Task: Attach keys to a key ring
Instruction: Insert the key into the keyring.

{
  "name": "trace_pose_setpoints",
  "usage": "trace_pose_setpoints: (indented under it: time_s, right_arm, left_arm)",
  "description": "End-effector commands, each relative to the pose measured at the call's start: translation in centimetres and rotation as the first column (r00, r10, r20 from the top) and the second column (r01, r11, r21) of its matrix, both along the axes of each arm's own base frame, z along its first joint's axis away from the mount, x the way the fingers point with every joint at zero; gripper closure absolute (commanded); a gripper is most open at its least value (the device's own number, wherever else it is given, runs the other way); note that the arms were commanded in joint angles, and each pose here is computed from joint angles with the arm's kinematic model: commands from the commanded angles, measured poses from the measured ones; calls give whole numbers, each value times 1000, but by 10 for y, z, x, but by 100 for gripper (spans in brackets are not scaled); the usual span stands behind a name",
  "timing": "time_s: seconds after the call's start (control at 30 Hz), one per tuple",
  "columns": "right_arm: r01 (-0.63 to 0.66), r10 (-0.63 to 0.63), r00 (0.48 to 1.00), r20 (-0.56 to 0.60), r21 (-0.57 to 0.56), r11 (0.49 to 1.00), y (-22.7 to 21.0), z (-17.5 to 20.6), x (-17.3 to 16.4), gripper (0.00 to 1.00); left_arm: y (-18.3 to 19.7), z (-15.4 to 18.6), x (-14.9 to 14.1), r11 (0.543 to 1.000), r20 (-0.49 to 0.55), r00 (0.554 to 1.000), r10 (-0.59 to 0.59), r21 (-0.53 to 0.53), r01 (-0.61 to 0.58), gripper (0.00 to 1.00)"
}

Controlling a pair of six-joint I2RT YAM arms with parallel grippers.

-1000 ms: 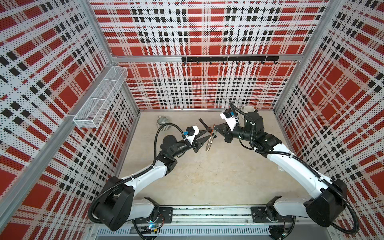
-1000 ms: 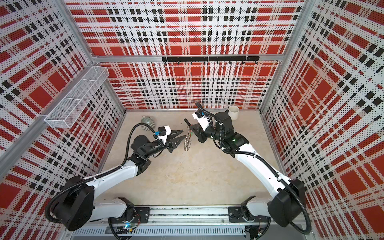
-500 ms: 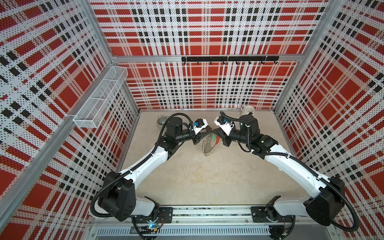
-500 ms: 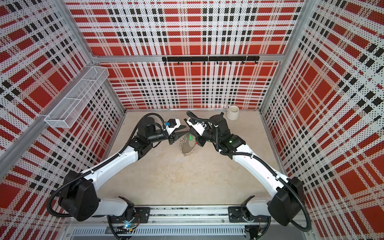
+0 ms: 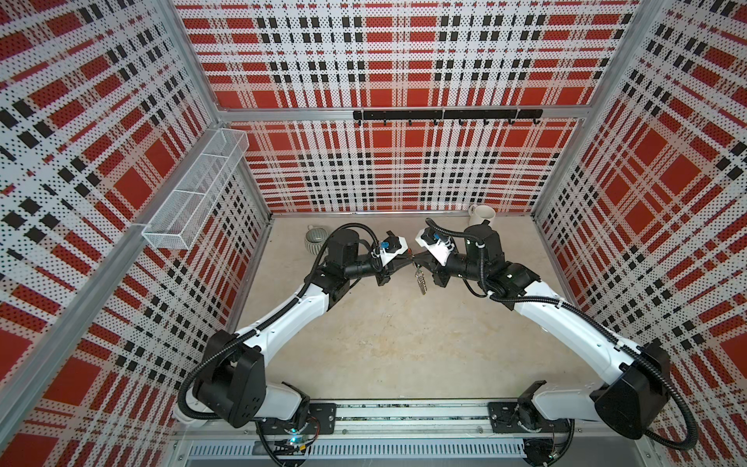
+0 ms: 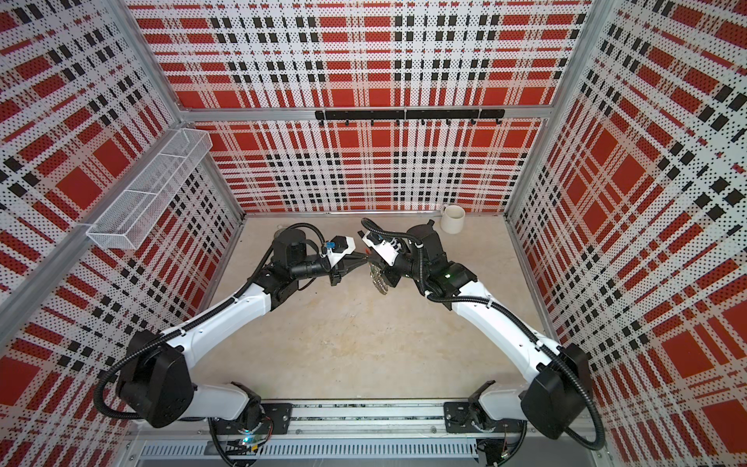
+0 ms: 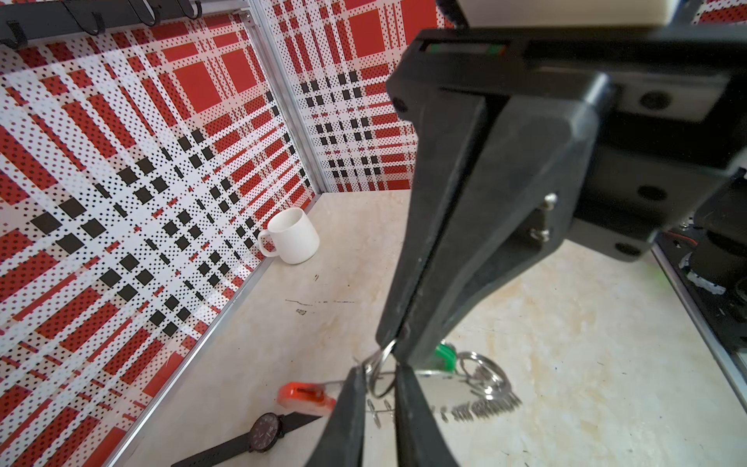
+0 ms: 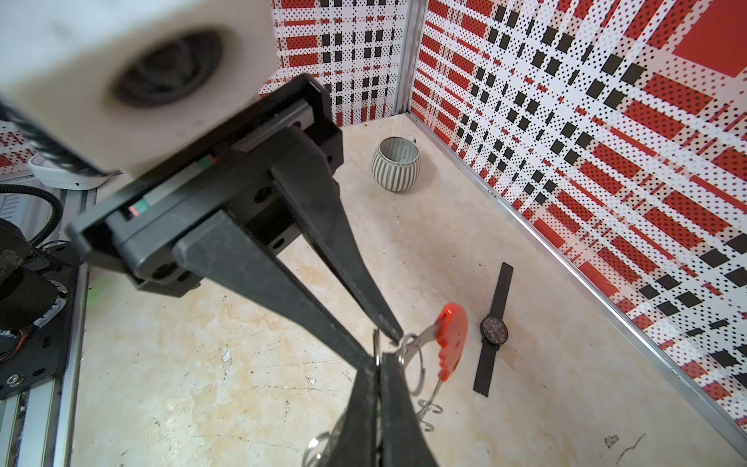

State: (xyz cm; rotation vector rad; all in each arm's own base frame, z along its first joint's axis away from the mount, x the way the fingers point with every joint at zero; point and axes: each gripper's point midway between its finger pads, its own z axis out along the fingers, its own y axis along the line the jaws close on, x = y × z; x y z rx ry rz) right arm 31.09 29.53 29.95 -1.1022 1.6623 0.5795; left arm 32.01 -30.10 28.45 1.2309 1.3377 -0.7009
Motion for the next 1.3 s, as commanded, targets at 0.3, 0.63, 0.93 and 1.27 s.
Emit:
trace_pose_setpoints:
  time_s: [0.3, 0.63, 0.93, 1.27]
  right_arm:
    - [-9, 9, 1000, 5, 75, 997, 8, 7, -6, 98]
    - [124, -22, 969, -246, 408, 904, -18, 43, -1, 58]
    - [69, 100, 936, -338, 455, 888, -10, 30, -13, 55]
    - [37, 159, 921, -357, 484, 874, -7, 26, -20, 66]
  left_arm:
    - [-6, 29, -14, 995, 70, 997, -23, -92, 30, 100]
    - [6, 37, -24, 944, -13, 999, 41, -327, -43, 100]
    - [11, 39, -33, 915, -19, 999, 35, -401, -40, 100]
    - [15, 50, -34, 898, -6, 999, 36, -438, -35, 100]
